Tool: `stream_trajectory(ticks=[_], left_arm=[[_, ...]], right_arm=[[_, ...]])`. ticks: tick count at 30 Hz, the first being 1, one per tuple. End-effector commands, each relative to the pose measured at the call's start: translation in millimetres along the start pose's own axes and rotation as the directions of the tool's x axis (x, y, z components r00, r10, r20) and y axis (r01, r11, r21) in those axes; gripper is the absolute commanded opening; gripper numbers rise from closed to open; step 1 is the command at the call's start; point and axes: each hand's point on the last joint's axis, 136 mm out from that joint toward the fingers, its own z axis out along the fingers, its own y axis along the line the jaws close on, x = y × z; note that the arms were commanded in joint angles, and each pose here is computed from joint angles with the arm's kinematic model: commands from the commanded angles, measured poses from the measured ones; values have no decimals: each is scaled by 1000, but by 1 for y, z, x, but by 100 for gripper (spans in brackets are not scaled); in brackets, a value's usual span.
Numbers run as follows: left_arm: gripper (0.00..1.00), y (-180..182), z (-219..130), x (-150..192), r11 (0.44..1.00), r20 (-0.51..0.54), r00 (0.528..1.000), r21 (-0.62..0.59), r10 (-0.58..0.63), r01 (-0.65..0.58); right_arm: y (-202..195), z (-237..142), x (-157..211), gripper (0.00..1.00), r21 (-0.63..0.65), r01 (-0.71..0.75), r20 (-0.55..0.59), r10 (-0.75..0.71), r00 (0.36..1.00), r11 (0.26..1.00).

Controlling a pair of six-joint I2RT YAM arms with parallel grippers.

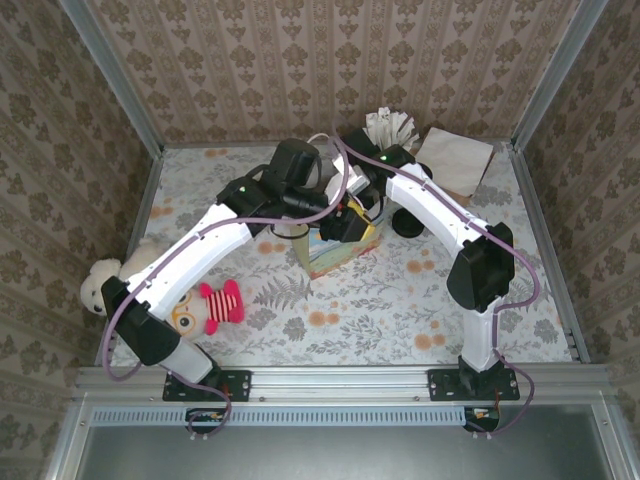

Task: Pack the takeout coffee

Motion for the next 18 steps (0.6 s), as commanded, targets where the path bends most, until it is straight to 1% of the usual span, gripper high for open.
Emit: stream_trajectory(ticks=[1,3,5,7,8,9,10,11,12,13,14,15,16,17,18], left_arm=[[38,-32,-4,-3,977,38,985,130,167,-171],[37,-40,-3,1,962,37,978,176,204,-208],[36,-45,-3,9,950,15,973,214,231,-228],[33,-49,-9,26,943,-46,966,234,254,-237],[33,-51,-17,32,941,-66,962,237,263,-241],[36,-56,-26,35,933,-58,957,246,284,-262],[44,-63,-39,34,924,-21,951,247,307,-292],[57,-68,-52,31,916,32,942,226,333,-332],[67,-68,-63,26,914,87,931,177,354,-364],[80,-57,-76,17,920,147,916,73,372,-385],[91,-41,-94,1,921,214,895,-89,391,-380],[97,-17,-108,-8,916,256,889,-239,380,-323],[100,11,-132,-22,893,314,881,-393,353,-217],[100,42,-156,-30,867,365,886,-492,288,-79],[100,65,-174,-34,845,403,889,-533,220,33]], right_arm=[[9,-3,-7,23,-24,29,21,-28,999,999],[9,-1,-8,23,-31,34,14,-34,999,999],[9,1,-9,23,-29,46,8,-46,999,999],[10,1,-12,23,-29,62,10,-62,998,998],[10,0,-13,23,-27,70,14,-69,997,997],[10,-1,-14,23,-23,79,19,-79,997,997],[11,-4,-15,23,-21,89,26,-88,996,996],[11,-6,-15,23,-22,96,32,-95,995,995],[12,-8,-16,23,-24,102,40,-101,994,995],[13,-10,-17,23,-24,111,48,-110,993,994],[14,-12,-18,23,-22,120,56,-118,991,993],[14,-13,-18,23,-21,126,61,-125,990,992],[13,-13,-18,23,-17,134,62,-132,989,991],[14,-13,-18,23,-17,141,63,-140,988,990],[14,-13,-18,23,-15,146,61,-145,988,989]])
